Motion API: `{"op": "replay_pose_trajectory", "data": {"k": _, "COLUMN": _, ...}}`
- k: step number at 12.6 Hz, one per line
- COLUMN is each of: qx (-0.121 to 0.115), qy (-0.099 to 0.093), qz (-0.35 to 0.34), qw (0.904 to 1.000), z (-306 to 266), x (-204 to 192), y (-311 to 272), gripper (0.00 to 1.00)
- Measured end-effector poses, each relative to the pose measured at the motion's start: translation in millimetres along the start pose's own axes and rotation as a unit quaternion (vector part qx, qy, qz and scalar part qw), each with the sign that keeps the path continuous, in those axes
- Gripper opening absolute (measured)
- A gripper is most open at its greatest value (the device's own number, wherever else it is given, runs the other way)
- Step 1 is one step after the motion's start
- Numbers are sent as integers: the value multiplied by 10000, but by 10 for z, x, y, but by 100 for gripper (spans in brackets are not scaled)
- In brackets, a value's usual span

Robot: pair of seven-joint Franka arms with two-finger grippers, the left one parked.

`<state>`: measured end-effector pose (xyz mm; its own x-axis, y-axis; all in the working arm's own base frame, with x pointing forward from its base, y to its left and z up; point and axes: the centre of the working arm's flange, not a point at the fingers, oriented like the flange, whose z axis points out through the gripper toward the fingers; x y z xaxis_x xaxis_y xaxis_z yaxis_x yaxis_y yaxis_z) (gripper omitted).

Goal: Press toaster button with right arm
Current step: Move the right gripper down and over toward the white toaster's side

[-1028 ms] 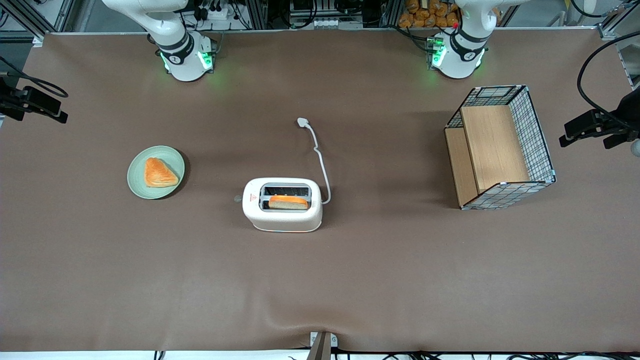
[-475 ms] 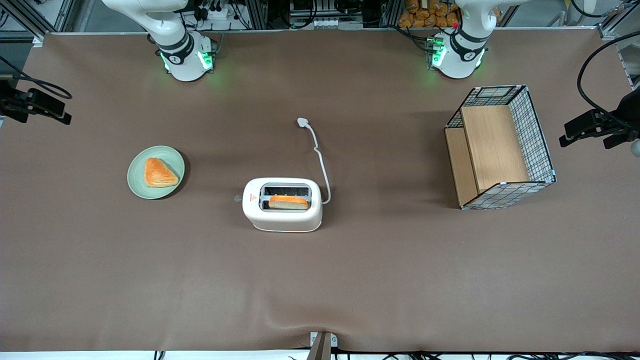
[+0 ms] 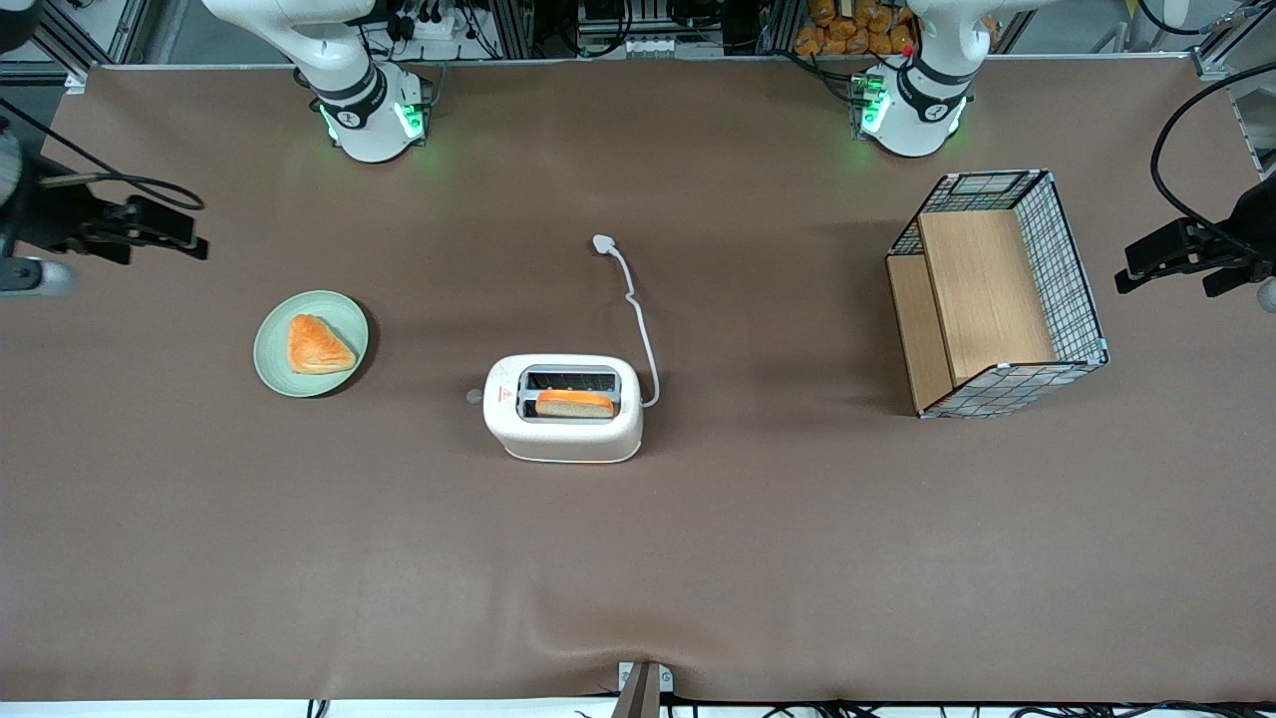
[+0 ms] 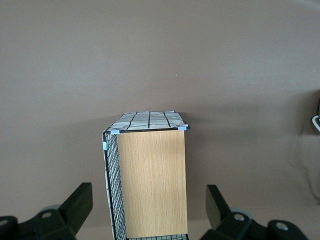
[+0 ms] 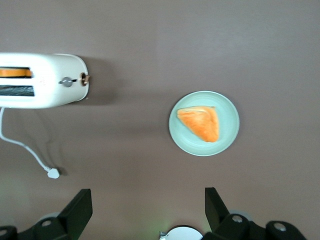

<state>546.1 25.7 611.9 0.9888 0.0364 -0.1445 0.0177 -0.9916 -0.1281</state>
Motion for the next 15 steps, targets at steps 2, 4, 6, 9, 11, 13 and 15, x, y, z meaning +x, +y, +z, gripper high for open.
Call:
{"op": "replay_pose_trajectory", "data": {"k": 2, "qx": -20, "qy": -35, "qz": -159, "qw": 9999, "z": 78, "x": 44, "y": -197, "gripper": 100}}
{"op": "replay_pose_trajectory", "data": {"k": 4, "qx": 105, "qy": -139, "qz": -177, "qw": 9997, "z": 221, "x": 148, "y": -241, "gripper": 100}}
{"op": "replay_pose_trajectory", "data": {"k": 6, "qx": 237, "qy": -294, "qz": -177, "qw": 9991, "z": 397, "x": 261, "y": -270, "gripper": 100}}
{"op": "replay_pose_trajectory", "data": {"k": 9, "qx": 263, "qy": -420, "qz": -217, "qw": 9985, "z": 548, "x": 336, "y": -392, "gripper": 100}}
{"op": "replay_pose_trajectory", "data": {"k": 11, "qx": 370, "qy": -448, "qz": -213, "qw": 9981, "z": 631, "x": 395, "y": -432, "gripper": 100}}
{"op": "replay_pose_trajectory", "data": {"k": 13, "qx": 467, "qy": -550, "qz": -186, "qw": 9972, "z": 783, "x": 478, "y": -440, "gripper": 100}}
{"op": "replay_pose_trajectory", "data": {"k": 15, "qx": 523, "qy": -619, "qz": -173, "qw": 9966, "z": 907, "x": 547, "y": -456, "gripper": 100}}
